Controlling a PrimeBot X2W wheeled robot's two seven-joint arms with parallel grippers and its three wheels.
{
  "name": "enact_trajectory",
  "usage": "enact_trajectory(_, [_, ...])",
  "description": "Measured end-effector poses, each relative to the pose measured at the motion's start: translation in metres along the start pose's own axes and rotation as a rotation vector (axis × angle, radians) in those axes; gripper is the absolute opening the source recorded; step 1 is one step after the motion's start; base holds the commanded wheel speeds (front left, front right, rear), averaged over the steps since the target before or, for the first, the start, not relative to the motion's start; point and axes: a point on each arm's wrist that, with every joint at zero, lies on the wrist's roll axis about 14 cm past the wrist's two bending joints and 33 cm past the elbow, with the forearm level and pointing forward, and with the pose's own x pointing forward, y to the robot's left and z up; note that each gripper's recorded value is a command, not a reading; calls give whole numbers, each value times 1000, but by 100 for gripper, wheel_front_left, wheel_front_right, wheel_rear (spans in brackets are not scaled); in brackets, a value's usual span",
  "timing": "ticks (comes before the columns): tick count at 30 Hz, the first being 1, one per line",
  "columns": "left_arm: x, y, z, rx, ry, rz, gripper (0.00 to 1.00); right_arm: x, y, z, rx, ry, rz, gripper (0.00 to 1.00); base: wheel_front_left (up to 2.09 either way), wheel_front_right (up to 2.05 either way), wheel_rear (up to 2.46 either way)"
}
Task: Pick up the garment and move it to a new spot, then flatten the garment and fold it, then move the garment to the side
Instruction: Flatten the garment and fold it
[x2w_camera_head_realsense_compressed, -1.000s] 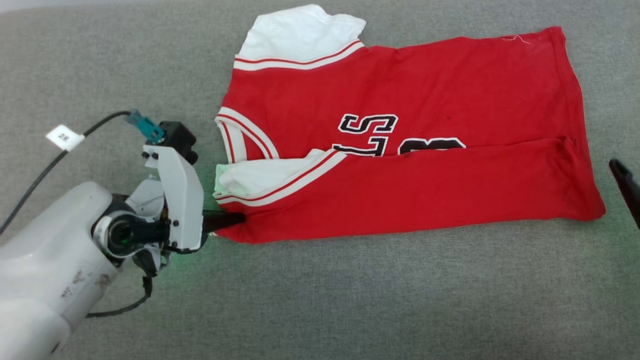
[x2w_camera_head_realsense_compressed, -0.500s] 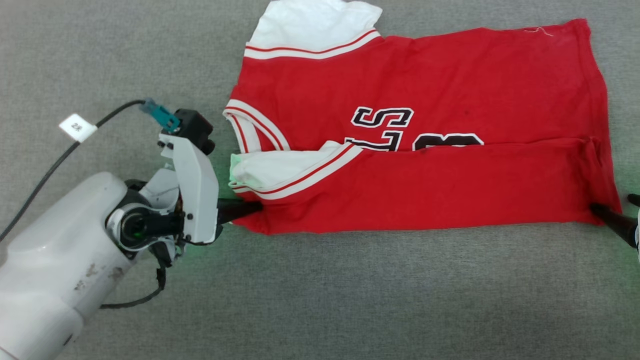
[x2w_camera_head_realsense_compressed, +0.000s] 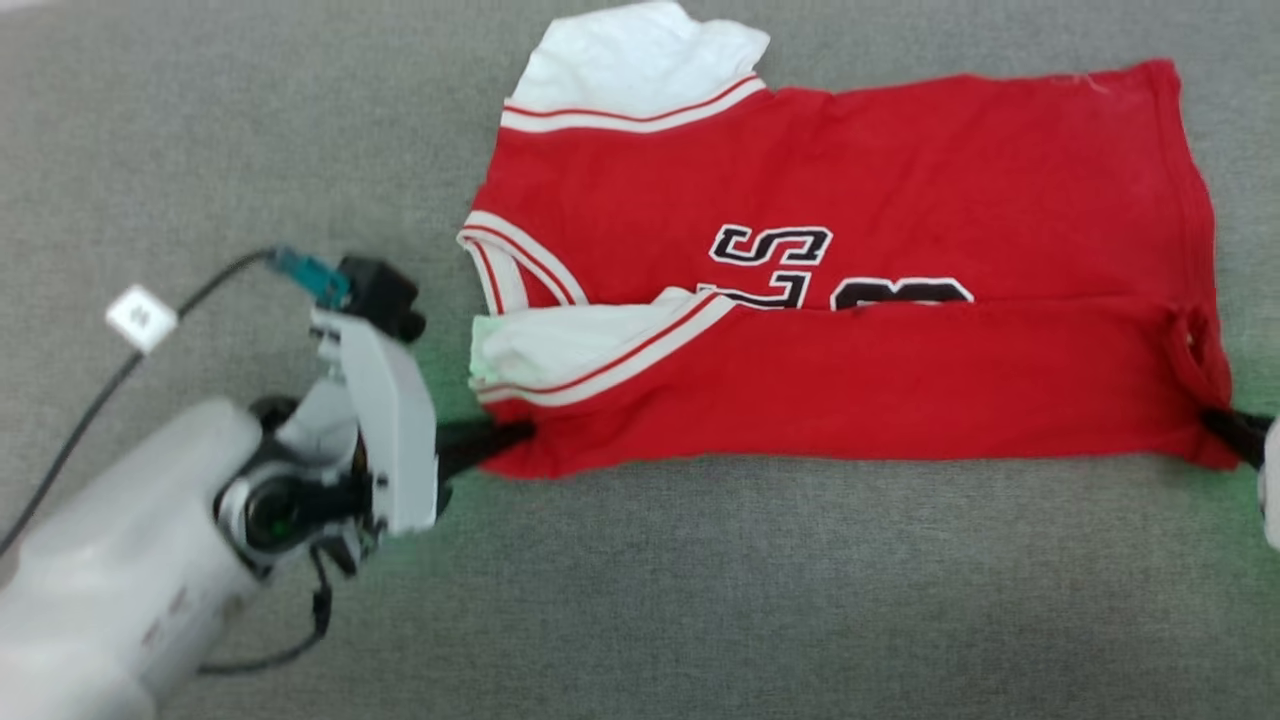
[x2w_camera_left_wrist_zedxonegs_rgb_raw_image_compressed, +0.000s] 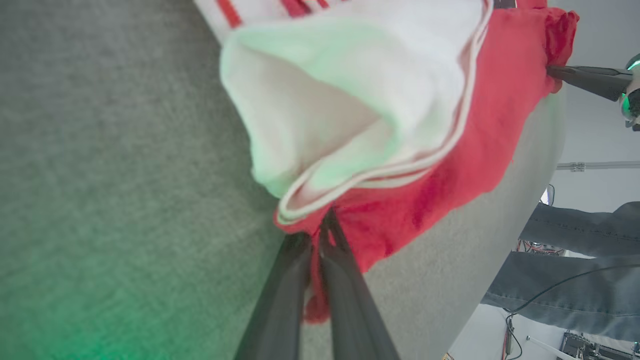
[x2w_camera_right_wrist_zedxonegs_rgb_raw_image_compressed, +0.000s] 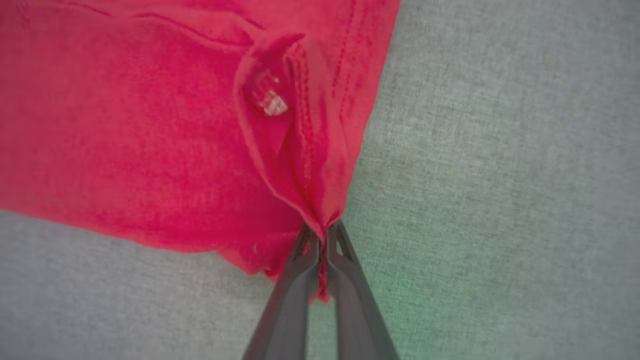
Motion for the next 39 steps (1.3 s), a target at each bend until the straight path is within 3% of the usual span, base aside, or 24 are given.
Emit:
enact_trajectory(9, [-32, -16, -38, 26, -30, -22, 0, -32, -1, -30, 2, -10, 1, 0, 0, 0, 0])
enact_trajectory(17, [-55, -33, -77, -8, -29, -27, 0, -53, 3, -66, 6, 63, 16, 0, 0, 0, 0])
enact_trajectory(21, [-60, -40, -85, -19, -44, -34, 0, -59, 2, -67, 14, 47, 10, 0, 0, 0, 0])
enact_trajectory(22, [-60, -42, -83, -19, -58, -33, 0, -60, 2, -60, 22, 11, 12, 16, 0, 0, 0])
enact_trajectory(23, [-61, -43, -82, -16, -72, -32, 0, -61, 3, -52, 45, -33, 17, 44, 0, 0, 0])
enact_trajectory(24, [-62, -42, -81, -16, -85, -27, 14, -62, 5, -47, 55, -61, 22, 90, 0, 0, 0])
enact_trajectory(25, [-63, -42, -81, -16, -99, -22, 40, -63, 5, -42, 52, -85, 18, 100, 0, 0, 0])
enact_trajectory(26, [-64, -42, -79, -17, -117, -18, 90, -65, 3, -36, 44, -113, 9, 100, 0, 0, 0])
enact_trajectory(27, [-65, -43, -77, -18, -141, -18, 100, -68, 1, -30, 44, -144, 1, 100, 0, 0, 0])
enact_trajectory(32, [-74, -44, -64, -31, -288, -1, 100, -73, 5, -3, 28, -282, -17, 100, 0, 0, 0])
enact_trajectory(39, [-96, -31, -38, -79, -563, 75, 100, -81, 22, 59, 2, -592, -22, 100, 0, 0, 0])
